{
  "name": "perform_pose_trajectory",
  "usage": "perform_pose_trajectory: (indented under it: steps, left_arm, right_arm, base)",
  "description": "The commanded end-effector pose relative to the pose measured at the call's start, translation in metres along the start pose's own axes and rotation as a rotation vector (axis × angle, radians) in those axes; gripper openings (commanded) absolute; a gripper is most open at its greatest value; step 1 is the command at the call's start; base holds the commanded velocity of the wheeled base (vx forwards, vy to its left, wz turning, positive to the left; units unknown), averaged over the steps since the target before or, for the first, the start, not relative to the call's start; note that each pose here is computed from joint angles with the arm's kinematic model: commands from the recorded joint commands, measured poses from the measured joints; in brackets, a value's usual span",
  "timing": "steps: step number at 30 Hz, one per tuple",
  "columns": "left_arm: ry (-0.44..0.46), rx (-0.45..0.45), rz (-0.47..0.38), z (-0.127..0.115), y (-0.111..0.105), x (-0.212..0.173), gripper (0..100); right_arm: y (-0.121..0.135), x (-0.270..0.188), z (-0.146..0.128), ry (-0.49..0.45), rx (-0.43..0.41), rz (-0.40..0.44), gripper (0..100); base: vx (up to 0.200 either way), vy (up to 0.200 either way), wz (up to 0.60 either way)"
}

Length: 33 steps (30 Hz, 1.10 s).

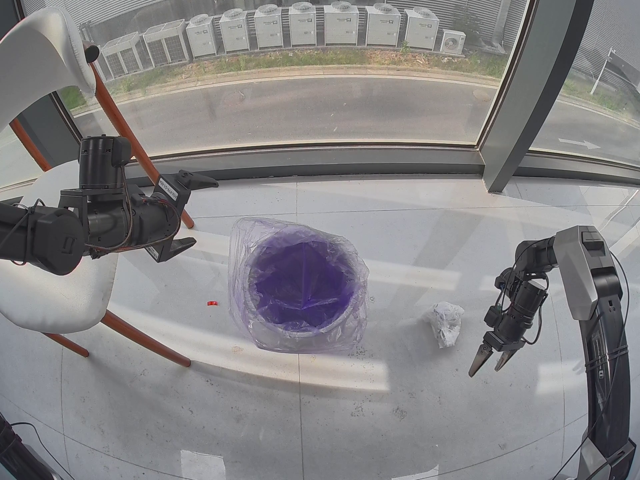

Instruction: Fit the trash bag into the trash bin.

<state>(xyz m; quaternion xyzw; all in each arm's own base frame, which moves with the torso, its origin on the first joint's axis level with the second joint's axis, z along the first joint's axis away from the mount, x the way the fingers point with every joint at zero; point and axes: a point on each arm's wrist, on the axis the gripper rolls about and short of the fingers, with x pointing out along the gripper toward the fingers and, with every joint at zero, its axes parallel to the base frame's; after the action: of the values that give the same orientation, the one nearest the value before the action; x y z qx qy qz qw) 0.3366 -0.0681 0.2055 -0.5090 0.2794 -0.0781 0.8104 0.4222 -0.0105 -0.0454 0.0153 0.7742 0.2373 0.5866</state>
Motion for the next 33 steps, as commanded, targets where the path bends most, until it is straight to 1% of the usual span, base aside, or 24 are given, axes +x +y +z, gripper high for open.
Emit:
perform_pose_trajectory:
  steps: [1,2,3,4,5,6,7,8,9,10,11,12,13,14,17,19,23,28,33]
  left_arm:
    - [-0.007,-0.004,-0.002,0.002,0.0,-0.002,100]
    - [-0.004,-0.005,0.001,0.001,0.001,-0.003,100]
    - [-0.002,-0.01,0.002,0.001,0.002,-0.003,100]
    - [-0.001,-0.009,0.003,0.001,0.002,-0.002,100]
    - [-0.001,-0.004,0.004,0.001,0.003,-0.002,100]
    - [-0.003,0.001,0.004,0.001,0.003,-0.002,100]
    - [-0.003,0.001,0.004,0.001,0.003,-0.002,100]
    - [-0.002,0.001,0.002,0.001,0.002,-0.002,100]
    - [-0.002,0.0,0.002,0.001,0.002,-0.002,100]
    - [-0.002,0.001,0.002,0.001,0.002,-0.001,100]
    - [-0.005,0.001,0.001,0.002,0.002,-0.002,100]
    - [-0.004,0.001,0.001,0.001,0.002,-0.001,100]
    - [-0.003,0.002,-0.001,0.002,0.001,-0.001,100]
    - [-0.004,0.002,-0.002,0.002,0.001,-0.001,100]
    - [-0.003,0.004,-0.001,0.001,0.001,-0.001,100]
    - [-0.003,0.003,0.002,0.001,0.002,-0.002,100]
    - [-0.002,0.002,0.005,0.001,0.003,-0.002,100]
    - [-0.003,0.002,0.004,0.001,0.003,-0.002,100]
    - [-0.001,0.001,0.006,0.0,0.003,-0.002,100]
  right_arm:
    - [0.108,-0.144,-0.087,-0.006,0.003,-0.034,100]
    - [0.126,-0.17,-0.107,-0.09,-0.041,-0.07,100]
    - [0.143,-0.188,-0.126,-0.158,-0.081,-0.097,100]
    - [0.154,-0.202,-0.141,-0.21,-0.107,-0.118,100]
    - [0.159,-0.199,-0.153,-0.185,-0.107,-0.115,100]
    - [0.16,-0.174,-0.177,-0.042,-0.067,-0.063,100]
    - [0.157,-0.156,-0.18,-0.127,-0.104,-0.097,100]
    - [0.149,-0.136,-0.163,-0.376,-0.199,-0.191,100]
    - [0.133,-0.112,-0.132,-0.613,-0.282,-0.281,100]
    - [0.119,-0.096,-0.107,-0.777,-0.326,-0.341,100]
    - [0.099,-0.072,-0.075,-0.966,-0.365,-0.404,100]
    - [0.085,-0.049,-0.057,-1.031,-0.374,-0.41,100]
    - [0.075,-0.033,-0.047,-1.04,-0.364,-0.409,100]
    - [0.069,-0.025,-0.04,-1.028,-0.353,-0.4,100]
    - [0.065,-0.027,-0.031,-0.979,-0.323,-0.387,100]
    - [0.058,-0.038,-0.019,-0.982,-0.303,-0.401,100]
    - [0.039,-0.036,0.01,-1.004,-0.287,-0.425,100]
    - [0.025,-0.02,0.022,-0.98,-0.262,-0.417,100]
    - [0.018,-0.007,0.032,-0.969,-0.261,-0.41,100]
  base:
    - [0.0,0.0,0.0]
    - [0.0,0.0,0.0]
    - [0.0,0.0,0.0]
    - [0.0,0.0,0.0]
    - [0.0,0.0,0.0]
    - [0.0,0.0,0.0]
    - [0.0,0.0,0.0]
    - [0.0,0.0,0.0]
    - [0.0,0.0,0.0]
    - [0.0,0.0,0.0]
    - [0.0,0.0,0.0]
    - [0.0,0.0,0.0]
    - [0.0,0.0,0.0]
    - [0.0,0.0,0.0]
    - [0.0,0.0,0.0]
    - [0.0,0.0,0.0]
    - [0.0,0.0,0.0]
    - [0.0,0.0,0.0]
    - [0.0,0.0,0.0]
